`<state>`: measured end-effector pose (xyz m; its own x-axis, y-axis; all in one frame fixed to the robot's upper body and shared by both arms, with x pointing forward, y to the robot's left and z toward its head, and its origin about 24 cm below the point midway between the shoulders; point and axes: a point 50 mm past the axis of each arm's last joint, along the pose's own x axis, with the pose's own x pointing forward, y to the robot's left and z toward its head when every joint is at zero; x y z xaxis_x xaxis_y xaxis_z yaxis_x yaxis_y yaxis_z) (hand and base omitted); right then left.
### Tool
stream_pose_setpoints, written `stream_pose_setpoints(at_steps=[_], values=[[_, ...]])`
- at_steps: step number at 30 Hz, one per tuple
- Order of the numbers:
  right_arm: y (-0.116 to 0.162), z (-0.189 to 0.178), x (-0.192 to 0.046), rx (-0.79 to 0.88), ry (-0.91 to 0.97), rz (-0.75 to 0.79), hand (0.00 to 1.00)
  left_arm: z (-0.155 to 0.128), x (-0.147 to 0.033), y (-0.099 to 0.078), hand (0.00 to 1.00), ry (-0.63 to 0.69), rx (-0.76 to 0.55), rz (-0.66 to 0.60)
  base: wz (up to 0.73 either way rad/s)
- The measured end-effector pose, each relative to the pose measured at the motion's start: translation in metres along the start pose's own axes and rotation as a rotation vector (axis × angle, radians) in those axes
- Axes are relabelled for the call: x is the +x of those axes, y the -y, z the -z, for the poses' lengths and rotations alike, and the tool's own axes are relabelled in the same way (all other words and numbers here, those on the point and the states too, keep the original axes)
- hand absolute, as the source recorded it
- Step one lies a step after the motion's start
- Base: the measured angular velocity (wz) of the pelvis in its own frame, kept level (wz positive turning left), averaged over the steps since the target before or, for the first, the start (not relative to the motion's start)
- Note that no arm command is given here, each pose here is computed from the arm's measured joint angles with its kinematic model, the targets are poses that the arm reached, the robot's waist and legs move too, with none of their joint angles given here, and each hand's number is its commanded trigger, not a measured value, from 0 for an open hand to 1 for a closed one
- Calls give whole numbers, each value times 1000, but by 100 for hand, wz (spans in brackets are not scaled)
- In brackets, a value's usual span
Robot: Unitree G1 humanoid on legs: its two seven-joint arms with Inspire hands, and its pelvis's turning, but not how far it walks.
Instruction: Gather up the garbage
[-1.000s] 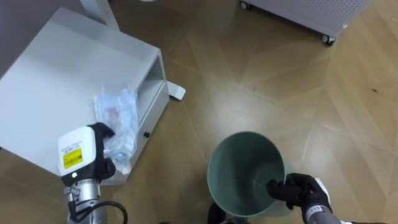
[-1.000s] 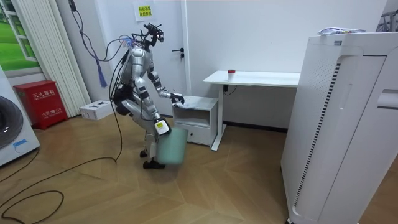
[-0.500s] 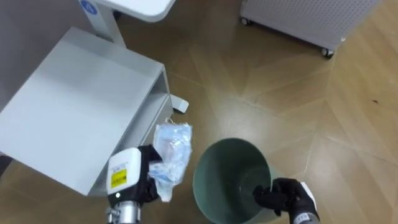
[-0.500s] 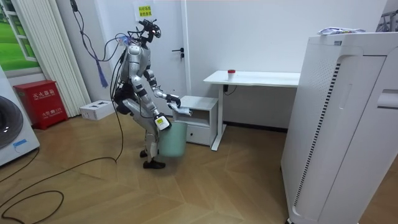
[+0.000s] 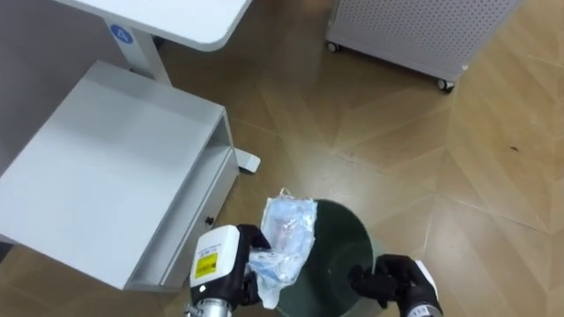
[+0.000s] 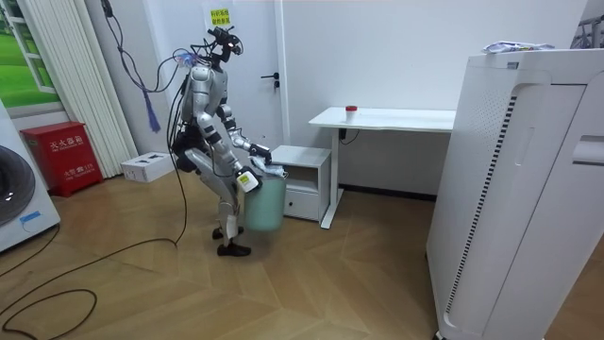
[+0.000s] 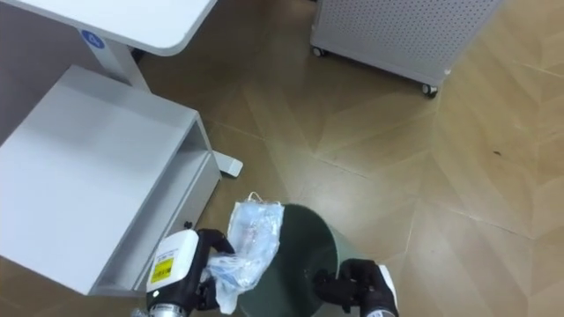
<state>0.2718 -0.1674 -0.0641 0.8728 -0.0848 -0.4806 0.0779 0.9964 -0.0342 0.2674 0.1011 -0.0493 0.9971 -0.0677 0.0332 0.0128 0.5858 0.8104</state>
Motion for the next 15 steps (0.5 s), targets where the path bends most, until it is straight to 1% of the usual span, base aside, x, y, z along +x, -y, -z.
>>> stream_pose_setpoints(at_steps=[4,5,6,7,8,9,10,15], values=[[-14,-8,-1,-4,42,-65,100,-3,0,2,100,2,-14,5,-5],[-16,-9,-1,-6,46,-75,100,-3,0,2,90,3,-16,9,-3],[-19,-10,-2,-14,54,-93,100,-4,0,3,74,6,-18,21,0],[-22,-12,-2,-17,62,-109,100,-4,0,4,65,8,-20,27,0],[-24,-13,-2,-17,67,-117,100,-4,-1,4,51,8,-21,31,0],[-27,-14,-3,-16,74,-127,100,-4,-1,5,10,9,-20,45,0],[-29,-15,-3,-16,79,-135,100,-3,-2,6,0,6,-15,53,0],[-34,-14,-5,-25,78,-165,100,3,-4,7,0,-7,8,74,0]])
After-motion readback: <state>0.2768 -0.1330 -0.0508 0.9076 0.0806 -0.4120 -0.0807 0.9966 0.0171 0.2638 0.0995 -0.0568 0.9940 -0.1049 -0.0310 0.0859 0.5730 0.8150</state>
